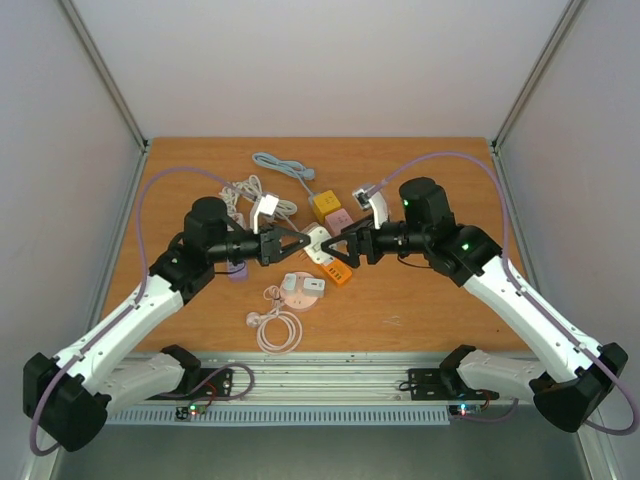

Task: Insert the plug

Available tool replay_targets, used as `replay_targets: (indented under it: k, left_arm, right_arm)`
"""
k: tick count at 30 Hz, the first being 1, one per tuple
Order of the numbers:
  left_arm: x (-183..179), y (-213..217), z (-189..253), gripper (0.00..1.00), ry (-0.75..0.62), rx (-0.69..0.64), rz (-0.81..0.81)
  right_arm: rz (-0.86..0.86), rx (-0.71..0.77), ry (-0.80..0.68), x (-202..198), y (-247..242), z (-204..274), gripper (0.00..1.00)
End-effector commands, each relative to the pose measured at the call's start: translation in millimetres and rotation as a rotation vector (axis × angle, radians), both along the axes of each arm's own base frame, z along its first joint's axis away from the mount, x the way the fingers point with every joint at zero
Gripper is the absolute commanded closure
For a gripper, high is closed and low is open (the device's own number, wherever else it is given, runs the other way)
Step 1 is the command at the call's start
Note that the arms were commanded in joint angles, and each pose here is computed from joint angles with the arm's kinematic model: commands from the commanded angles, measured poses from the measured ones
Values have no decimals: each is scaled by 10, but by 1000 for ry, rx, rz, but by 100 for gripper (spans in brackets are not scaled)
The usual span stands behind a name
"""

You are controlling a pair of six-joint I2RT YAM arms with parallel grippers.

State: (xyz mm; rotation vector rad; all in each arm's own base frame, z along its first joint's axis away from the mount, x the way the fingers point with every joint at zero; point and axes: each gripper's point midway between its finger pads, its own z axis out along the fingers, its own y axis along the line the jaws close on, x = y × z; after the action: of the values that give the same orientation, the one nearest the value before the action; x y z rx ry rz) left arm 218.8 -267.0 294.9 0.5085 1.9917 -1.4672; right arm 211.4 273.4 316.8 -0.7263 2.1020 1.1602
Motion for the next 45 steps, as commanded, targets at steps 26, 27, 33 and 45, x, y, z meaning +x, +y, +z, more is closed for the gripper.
replay_targets:
  k: [26,27,33,45]
  left_arm:
    - [-418,-54,905,100,-135,-280,-232]
    - [-417,-55,905,100,-134,-280,-232]
    - [-416,-58,907,100,-128,-283,-235]
    - [-406,-66,896,99,-118,-281,-236]
  right_arm:
    - [292,270,146,-400,297,422,50]
    - [294,269,150,-397,304,413,50]
    - [292,258,167,-346,340,344,57]
    - [312,257,189,-335,383,308,72]
